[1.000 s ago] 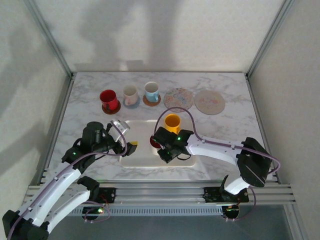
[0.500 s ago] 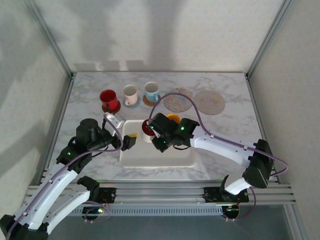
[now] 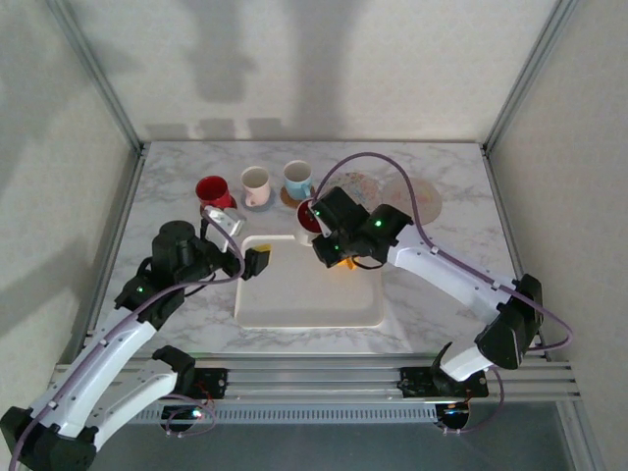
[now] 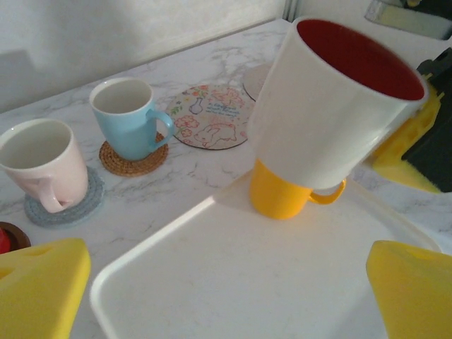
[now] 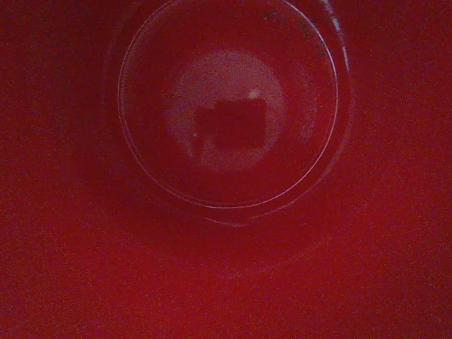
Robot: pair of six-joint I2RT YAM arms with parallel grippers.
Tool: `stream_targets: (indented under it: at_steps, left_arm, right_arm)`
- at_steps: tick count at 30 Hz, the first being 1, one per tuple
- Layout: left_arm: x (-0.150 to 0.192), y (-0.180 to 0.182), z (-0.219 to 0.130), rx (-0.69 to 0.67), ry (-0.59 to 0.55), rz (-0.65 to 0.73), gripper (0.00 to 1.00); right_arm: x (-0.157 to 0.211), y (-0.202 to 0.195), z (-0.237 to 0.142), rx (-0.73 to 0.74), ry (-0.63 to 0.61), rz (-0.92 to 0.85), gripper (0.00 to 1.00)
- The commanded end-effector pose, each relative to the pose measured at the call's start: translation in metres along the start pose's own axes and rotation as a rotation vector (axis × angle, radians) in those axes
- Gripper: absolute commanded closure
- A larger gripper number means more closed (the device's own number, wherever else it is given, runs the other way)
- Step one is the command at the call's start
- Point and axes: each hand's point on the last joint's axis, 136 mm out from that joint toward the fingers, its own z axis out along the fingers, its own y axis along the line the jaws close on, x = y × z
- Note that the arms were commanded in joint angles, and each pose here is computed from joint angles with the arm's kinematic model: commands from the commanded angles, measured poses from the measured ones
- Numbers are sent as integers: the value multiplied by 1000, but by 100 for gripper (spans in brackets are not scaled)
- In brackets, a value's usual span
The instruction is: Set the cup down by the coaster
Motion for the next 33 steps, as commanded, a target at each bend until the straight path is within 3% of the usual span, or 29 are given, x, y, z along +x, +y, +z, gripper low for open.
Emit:
stream_targets:
  at_steps: [1,17,33]
  left_arm:
    - [-28,8,3,-52,-69,-7,0]
    - [-7,19,53,-42,22,16,0]
    - [5,31,100,-45,58,12,0]
  right_arm:
    - [-32,-26,-23,86,-108,50,100]
    - [-38,-120,15,286,-48,228,100]
    - [-65,-171,84,263,-28,282,100]
